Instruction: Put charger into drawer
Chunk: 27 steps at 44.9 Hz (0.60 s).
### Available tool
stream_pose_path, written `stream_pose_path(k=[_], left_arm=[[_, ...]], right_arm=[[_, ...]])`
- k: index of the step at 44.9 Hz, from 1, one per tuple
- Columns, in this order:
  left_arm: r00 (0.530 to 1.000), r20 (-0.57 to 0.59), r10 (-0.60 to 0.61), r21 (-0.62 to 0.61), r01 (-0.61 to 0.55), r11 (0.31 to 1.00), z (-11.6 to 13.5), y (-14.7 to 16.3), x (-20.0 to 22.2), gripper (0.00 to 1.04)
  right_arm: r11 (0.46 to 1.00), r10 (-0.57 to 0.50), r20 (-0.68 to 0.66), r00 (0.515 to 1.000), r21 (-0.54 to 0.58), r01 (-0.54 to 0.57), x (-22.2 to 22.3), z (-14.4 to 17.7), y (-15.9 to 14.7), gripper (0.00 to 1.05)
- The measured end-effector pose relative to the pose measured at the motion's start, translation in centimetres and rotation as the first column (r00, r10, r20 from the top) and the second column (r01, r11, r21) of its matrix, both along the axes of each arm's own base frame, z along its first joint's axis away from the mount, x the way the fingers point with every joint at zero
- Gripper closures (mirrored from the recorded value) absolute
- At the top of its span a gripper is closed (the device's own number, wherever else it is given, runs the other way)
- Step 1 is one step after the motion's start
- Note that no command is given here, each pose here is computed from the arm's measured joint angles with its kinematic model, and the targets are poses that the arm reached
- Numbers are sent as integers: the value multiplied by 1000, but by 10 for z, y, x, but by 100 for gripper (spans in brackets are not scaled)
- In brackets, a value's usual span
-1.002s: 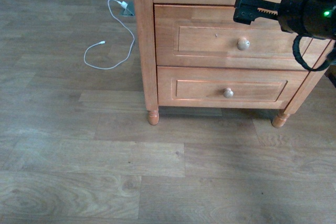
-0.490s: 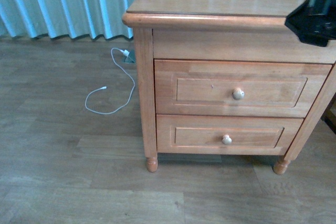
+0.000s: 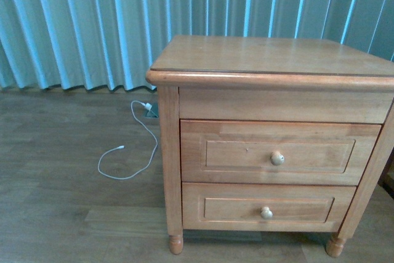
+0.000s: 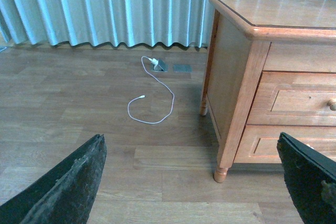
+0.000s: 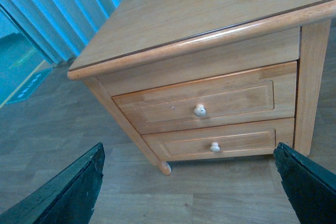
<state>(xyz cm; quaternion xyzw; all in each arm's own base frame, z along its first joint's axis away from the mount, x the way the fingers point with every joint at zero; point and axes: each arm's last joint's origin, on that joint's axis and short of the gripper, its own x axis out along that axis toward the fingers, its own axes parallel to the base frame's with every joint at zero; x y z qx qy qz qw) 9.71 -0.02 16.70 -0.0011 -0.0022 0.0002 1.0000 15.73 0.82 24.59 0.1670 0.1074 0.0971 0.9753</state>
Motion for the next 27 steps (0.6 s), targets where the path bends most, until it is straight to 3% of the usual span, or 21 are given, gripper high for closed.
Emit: stream_pose_path(k=[12, 17, 27], left_arm=[[1000, 0, 0, 0, 0, 1000, 0, 0, 0, 6], [1000, 1, 0, 0, 0, 1000, 0, 0, 0, 6], [1000, 1, 0, 0, 0, 1000, 0, 0, 0, 6]], right_arm=[[991, -114, -14, 993, 72, 115, -25, -16, -28, 8], [988, -126, -35, 991, 85, 128, -33, -33, -33, 8], [986, -139, -29, 990, 85, 141, -35, -34, -34, 8]])
